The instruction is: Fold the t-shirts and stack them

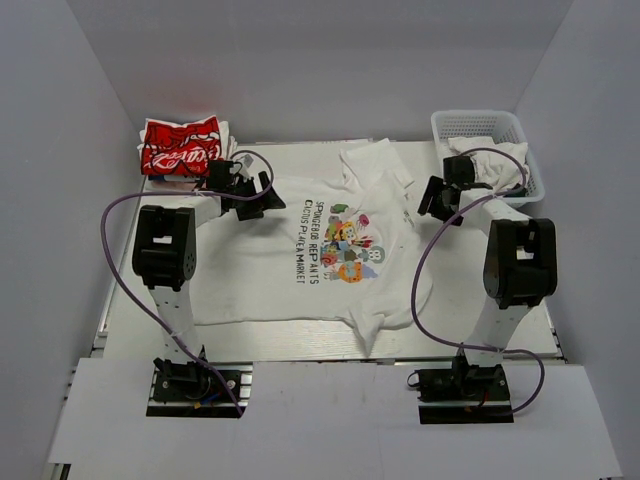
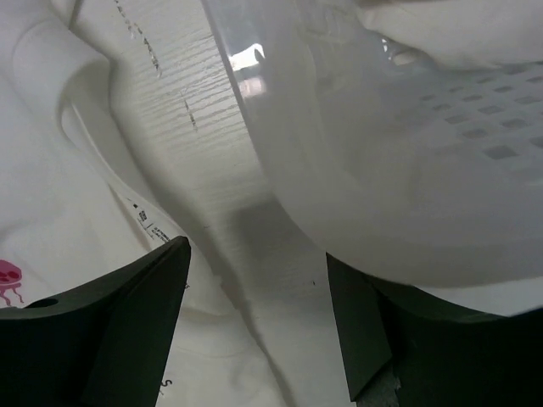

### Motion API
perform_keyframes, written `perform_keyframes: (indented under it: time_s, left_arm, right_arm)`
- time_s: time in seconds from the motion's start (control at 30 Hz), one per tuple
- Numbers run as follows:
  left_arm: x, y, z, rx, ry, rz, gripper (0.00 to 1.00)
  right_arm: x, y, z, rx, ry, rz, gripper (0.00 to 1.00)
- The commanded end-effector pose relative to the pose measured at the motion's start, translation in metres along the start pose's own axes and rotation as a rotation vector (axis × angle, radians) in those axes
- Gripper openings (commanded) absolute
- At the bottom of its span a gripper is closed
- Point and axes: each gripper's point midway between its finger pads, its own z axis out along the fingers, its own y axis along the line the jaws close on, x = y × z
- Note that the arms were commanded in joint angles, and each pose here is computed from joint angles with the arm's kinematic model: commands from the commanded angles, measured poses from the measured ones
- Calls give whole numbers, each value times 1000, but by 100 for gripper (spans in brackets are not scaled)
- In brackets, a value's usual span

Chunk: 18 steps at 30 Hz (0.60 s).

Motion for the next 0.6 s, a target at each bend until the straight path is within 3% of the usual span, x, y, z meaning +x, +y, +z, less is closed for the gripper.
perform_keyframes:
  time_s: [0.0, 0.27, 0.37, 0.43, 0.57]
  left_arm:
    - [26, 44, -10, -185, 62, -31, 100]
    - [34, 45, -13, -191, 79, -39, 100]
    - [34, 45, -13, -191, 79, -39, 100]
    - [34, 45, -13, -191, 79, -39, 100]
    - [34, 38, -16, -183, 74, -28, 100]
  right_arm:
    - [11, 20, 6, -122, 61, 12, 71]
    - [28, 47, 15, -277, 124, -25, 70]
    - [33, 47, 19, -283, 135, -24, 60]
    - [37, 46, 25, -272, 152, -21, 46]
    - [38, 53, 30, -285, 159, -33, 45]
